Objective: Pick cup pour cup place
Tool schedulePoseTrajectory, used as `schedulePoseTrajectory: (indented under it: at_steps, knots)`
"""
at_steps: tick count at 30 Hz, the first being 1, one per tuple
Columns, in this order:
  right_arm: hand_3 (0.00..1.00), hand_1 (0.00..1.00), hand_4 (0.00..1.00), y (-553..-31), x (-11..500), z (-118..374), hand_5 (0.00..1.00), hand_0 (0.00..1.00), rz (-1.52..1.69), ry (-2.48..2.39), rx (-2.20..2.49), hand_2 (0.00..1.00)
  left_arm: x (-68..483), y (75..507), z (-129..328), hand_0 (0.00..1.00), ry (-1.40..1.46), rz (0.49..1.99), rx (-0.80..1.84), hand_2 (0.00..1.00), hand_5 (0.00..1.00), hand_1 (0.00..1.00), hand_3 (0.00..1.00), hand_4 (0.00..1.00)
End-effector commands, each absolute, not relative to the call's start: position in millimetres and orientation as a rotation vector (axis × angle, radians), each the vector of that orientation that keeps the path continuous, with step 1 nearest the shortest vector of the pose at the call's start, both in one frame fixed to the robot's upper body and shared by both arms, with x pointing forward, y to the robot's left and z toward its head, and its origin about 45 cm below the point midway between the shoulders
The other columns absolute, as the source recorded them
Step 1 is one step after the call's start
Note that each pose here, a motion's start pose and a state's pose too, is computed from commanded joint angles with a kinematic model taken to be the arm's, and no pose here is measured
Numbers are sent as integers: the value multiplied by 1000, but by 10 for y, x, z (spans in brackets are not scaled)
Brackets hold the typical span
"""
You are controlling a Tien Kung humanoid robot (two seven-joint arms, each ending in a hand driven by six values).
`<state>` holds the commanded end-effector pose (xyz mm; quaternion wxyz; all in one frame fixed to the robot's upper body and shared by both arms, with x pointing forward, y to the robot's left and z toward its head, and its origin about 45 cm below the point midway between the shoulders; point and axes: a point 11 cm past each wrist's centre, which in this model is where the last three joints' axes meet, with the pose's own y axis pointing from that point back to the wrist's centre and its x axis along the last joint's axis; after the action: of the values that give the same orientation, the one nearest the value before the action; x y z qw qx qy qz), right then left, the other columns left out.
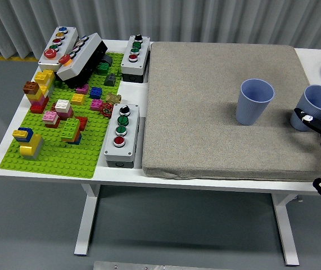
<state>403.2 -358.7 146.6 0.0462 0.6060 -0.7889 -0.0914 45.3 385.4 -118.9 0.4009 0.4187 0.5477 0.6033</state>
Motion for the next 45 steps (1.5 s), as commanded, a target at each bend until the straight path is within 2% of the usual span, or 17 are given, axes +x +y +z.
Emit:
schedulePoseTrajectory:
  at_steps: [1, 7, 8, 13, 14, 19, 20, 25, 26, 45]
  knots:
    - [652, 669, 769, -3587, 4032, 1467, 108, 794, -277, -2406, 1851, 564, 454, 3854, -1189, 878, 1385, 1525, 1059, 925, 880, 845, 808, 641]
    - [652, 669, 769, -3576, 4041, 1473, 108, 794, -233, -2351, 1870, 564, 455, 3855, -1189, 878, 1385, 1526, 1058, 925, 880, 845, 808, 641]
    - [790, 759, 774, -3572, 4045, 1475, 117, 816, -226, -2331, 1876, 698, 453, 3854, -1189, 877, 1385, 1526, 1058, 924, 879, 845, 807, 639]
    - [790, 759, 774, -3576, 4056, 1480, 117, 816, -217, -2283, 1890, 698, 447, 3855, -1190, 877, 1386, 1527, 1058, 924, 879, 845, 807, 639]
    - [864, 813, 804, -3579, 4058, 1482, 170, 843, -219, -2277, 1894, 824, 445, 3855, -1190, 877, 1386, 1527, 1058, 922, 879, 844, 807, 640]
    - [864, 813, 804, -3605, 4062, 1483, 170, 843, -229, -2261, 1901, 824, 436, 3857, -1191, 877, 1388, 1528, 1058, 922, 879, 844, 807, 640]
    - [930, 848, 834, -3612, 4064, 1485, 224, 867, -231, -2261, 1901, 920, 435, 3857, -1191, 877, 1388, 1529, 1058, 922, 879, 844, 805, 640]
    - [930, 848, 834, -3636, 4072, 1505, 224, 867, -230, -2265, 1900, 920, 432, 3859, -1191, 877, 1388, 1528, 1059, 922, 879, 844, 805, 640]
    - [936, 859, 860, -3640, 4073, 1509, 270, 875, -230, -2265, 1900, 939, 429, 3860, -1191, 877, 1388, 1528, 1059, 922, 878, 844, 805, 640]
    - [974, 895, 869, -3662, 4071, 1543, 294, 897, -238, -2193, 1930, 991, 423, 3862, -1191, 878, 1388, 1530, 1059, 923, 878, 844, 805, 641]
